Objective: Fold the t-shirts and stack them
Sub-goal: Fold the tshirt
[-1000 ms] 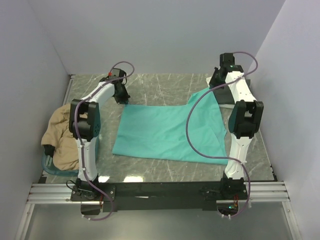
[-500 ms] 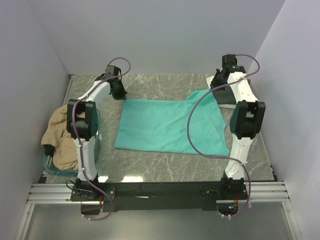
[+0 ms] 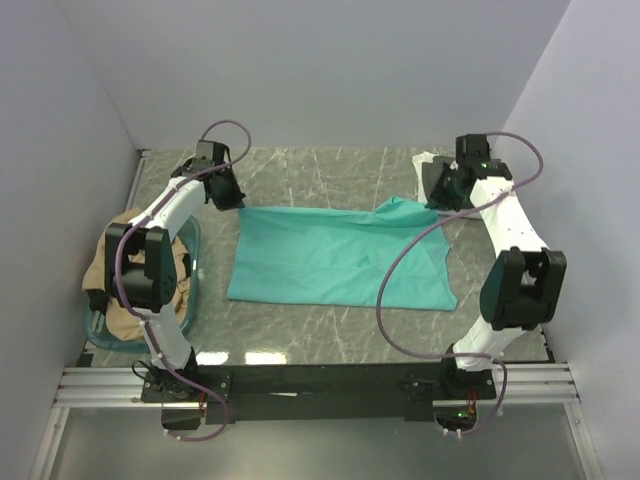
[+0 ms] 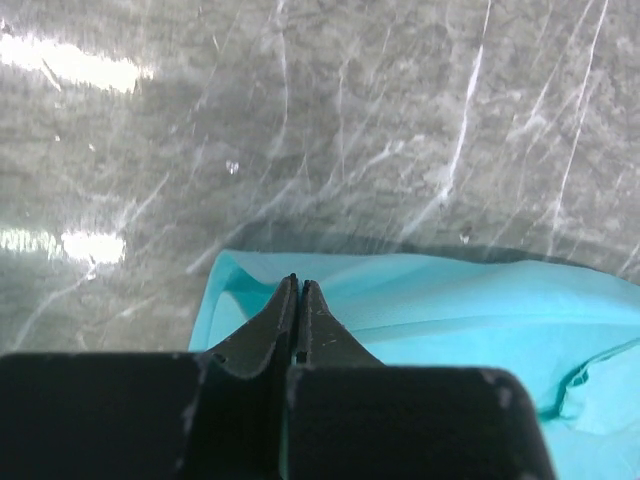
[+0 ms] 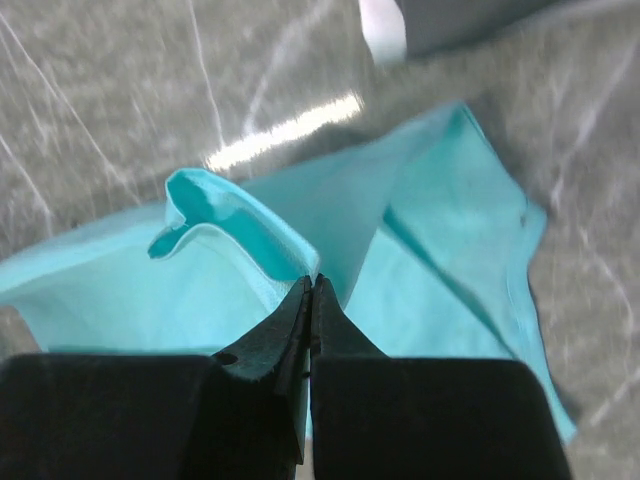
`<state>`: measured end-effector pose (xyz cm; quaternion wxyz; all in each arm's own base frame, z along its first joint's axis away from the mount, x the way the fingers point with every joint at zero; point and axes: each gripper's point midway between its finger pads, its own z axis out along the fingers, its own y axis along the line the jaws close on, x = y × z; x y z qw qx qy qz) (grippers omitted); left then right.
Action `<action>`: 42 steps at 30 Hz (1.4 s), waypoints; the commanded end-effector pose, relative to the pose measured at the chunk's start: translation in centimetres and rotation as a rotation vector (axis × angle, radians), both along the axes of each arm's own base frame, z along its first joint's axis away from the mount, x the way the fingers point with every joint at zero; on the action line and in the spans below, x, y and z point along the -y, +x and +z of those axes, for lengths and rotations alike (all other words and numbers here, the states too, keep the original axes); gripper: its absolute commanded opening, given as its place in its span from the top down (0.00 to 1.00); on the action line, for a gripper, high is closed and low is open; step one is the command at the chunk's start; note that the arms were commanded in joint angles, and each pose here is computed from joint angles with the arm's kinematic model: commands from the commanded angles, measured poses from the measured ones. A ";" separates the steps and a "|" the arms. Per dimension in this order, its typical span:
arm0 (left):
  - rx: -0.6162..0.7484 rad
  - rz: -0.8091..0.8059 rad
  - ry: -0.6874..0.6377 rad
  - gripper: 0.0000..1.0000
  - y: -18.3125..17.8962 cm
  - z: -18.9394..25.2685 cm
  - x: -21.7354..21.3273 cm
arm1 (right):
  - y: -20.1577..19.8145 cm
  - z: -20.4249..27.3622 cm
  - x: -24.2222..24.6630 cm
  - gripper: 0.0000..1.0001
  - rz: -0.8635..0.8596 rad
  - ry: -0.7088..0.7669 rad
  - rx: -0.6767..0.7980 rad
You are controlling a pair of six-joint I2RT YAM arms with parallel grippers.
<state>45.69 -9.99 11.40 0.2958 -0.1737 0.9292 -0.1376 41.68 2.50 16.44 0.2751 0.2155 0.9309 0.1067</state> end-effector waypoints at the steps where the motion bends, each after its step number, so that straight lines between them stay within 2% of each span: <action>1: 0.024 -0.013 -0.037 0.99 -0.8 1.5 0.5 | -2.9 -0.5 -0.4 1.00 -0.027 0.003 -0.020; 4: -0.041 -0.011 -0.034 0.99 -2.1 0.4 0.4 | -5.4 -1.2 0.0 1.00 -0.058 -0.008 -0.056; 9: -0.051 -0.002 -0.019 0.99 -3.5 0.3 -0.1 | -8.5 -2.5 0.3 1.00 -0.083 -0.025 -0.100; 22: -0.121 -0.024 -0.036 0.99 -7.1 -1.7 0.4 | -12.4 -4.8 0.7 1.00 -0.116 -0.045 -0.182; 26: -0.182 -0.022 -0.041 0.99 -8.8 -3.0 0.5 | -13.1 -5.3 0.8 1.00 -0.127 -0.052 -0.197; 30: -0.233 0.002 -0.042 0.91 -10.1 -3.9 0.4 | -14.0 -6.1 0.0 1.00 -0.104 -0.054 -0.227; 32: -0.239 0.019 -0.028 0.77 -10.6 -3.9 0.0 | -14.3 -6.4 0.2 1.00 -0.111 -0.074 -0.239; 33: -0.244 0.031 -0.027 0.68 -10.9 -3.8 -0.2 | -14.6 -6.5 0.0 0.95 -0.103 -0.078 -0.246; 34: -0.238 0.044 -0.012 0.53 -11.0 -3.6 -0.5 | -14.8 -6.6 -0.1 0.66 -0.098 -0.081 -0.250; 35: -0.225 0.048 -0.007 0.48 -11.2 -3.1 -0.6 | -14.9 -6.4 -0.2 0.54 -0.093 -0.085 -0.245; 37: -0.218 0.058 0.008 0.38 -11.4 -2.6 -0.9 | -14.9 -6.1 -0.7 0.40 -0.065 -0.103 -0.238; 42: -0.149 0.026 0.024 0.35 -10.5 -0.4 0.6 | -12.0 -3.4 -2.9 0.38 0.007 -0.098 -0.131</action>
